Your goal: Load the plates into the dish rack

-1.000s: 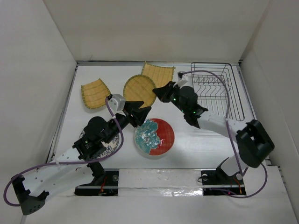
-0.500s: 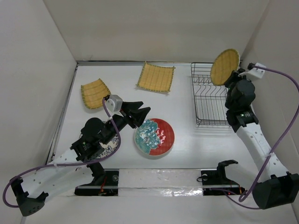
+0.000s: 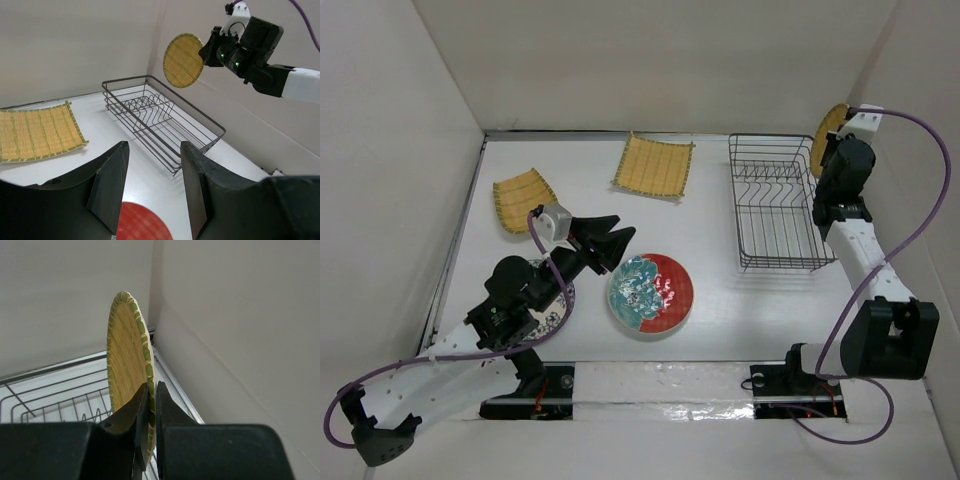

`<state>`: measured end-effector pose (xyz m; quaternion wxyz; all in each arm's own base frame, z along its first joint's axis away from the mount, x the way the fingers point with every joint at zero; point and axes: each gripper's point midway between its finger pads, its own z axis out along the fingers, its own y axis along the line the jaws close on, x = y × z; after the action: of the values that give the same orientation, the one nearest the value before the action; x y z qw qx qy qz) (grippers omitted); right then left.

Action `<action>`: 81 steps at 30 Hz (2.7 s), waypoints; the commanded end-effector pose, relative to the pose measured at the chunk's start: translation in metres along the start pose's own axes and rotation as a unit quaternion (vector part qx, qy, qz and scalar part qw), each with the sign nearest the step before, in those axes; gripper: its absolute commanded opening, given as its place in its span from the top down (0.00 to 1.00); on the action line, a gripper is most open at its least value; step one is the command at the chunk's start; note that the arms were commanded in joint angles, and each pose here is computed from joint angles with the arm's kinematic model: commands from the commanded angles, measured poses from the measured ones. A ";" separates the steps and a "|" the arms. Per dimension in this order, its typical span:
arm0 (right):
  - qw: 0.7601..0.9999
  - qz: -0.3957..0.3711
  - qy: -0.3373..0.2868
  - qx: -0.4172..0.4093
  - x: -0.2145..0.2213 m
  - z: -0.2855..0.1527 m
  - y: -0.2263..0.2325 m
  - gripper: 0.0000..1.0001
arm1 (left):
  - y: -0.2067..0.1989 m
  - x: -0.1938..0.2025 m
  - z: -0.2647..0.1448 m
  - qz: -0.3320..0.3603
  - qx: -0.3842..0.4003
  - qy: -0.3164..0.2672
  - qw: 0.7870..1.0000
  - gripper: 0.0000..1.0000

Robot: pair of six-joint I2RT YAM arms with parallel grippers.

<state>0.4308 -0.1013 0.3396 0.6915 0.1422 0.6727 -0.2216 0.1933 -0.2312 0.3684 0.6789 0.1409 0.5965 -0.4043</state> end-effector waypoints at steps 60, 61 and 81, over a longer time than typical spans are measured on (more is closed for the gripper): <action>0.996 0.033 0.030 -0.083 0.071 0.069 -0.005 1.00 | 0.015 -0.036 -0.018 -0.024 -0.064 -0.072 0.995 0.70; 0.995 0.031 0.036 -0.082 0.077 0.070 -0.005 1.00 | 0.019 -0.039 -0.020 -0.028 -0.075 -0.077 0.994 0.75; 0.991 0.111 -0.002 -0.076 0.065 0.048 0.013 0.47 | 0.022 -0.040 -0.022 -0.039 -0.081 -0.088 0.992 0.60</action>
<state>0.4843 -0.1239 0.2121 0.6516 0.1396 0.7385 -0.1023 0.2010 -0.1835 0.3801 0.7169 0.0187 0.5909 -0.3695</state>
